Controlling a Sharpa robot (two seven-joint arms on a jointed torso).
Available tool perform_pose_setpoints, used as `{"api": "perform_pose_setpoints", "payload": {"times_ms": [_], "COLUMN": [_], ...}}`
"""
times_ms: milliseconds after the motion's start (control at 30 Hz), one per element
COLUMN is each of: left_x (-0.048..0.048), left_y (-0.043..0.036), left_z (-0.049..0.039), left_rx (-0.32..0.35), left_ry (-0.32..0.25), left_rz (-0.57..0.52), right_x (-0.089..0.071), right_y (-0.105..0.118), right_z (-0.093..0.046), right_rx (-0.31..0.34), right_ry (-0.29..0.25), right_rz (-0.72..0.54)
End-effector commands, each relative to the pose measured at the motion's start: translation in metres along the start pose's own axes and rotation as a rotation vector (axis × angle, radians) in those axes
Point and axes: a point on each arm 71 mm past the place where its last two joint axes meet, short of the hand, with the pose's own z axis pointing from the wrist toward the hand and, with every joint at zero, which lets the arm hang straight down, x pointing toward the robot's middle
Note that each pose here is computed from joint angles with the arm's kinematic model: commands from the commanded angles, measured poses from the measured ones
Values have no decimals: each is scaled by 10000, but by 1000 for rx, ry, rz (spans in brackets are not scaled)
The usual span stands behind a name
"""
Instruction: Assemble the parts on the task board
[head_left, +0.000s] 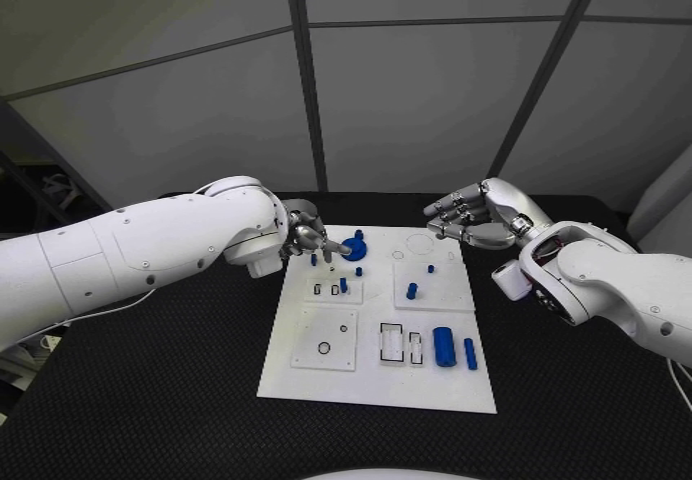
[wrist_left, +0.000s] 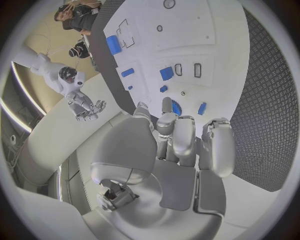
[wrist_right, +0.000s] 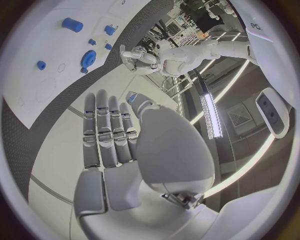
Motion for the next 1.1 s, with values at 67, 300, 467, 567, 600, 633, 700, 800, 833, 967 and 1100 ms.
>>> {"api": "perform_pose_setpoints", "payload": {"times_ms": [67,300,467,567,600,633,700,800,833,967,1100], "left_x": [35,115,166,184,190,195,209,226,229,247,257], "left_y": [-10,-99,-158,-183,-191,-197,-208,-210,-210,-219,-224], "left_z": [46,125,167,189,197,204,222,238,240,249,254], "left_rx": [-91,-111,-110,-112,-113,-113,-116,-119,-120,-119,-119], "left_ry": [42,87,109,118,121,124,132,141,142,151,157], "left_rz": [126,181,203,212,215,218,225,233,234,241,247], "right_x": [-35,-53,-53,-54,-54,-54,-53,-53,-53,-53,-51], "right_y": [18,9,9,8,7,7,7,6,6,4,5], "right_z": [11,19,27,32,33,34,36,38,38,41,45], "right_rx": [-21,-19,-19,-18,-18,-18,-17,-16,-16,-14,-13], "right_ry": [-39,-58,-64,-67,-68,-69,-70,-71,-71,-74,-75], "right_rz": [33,34,35,35,35,34,34,34,34,34,34]}}
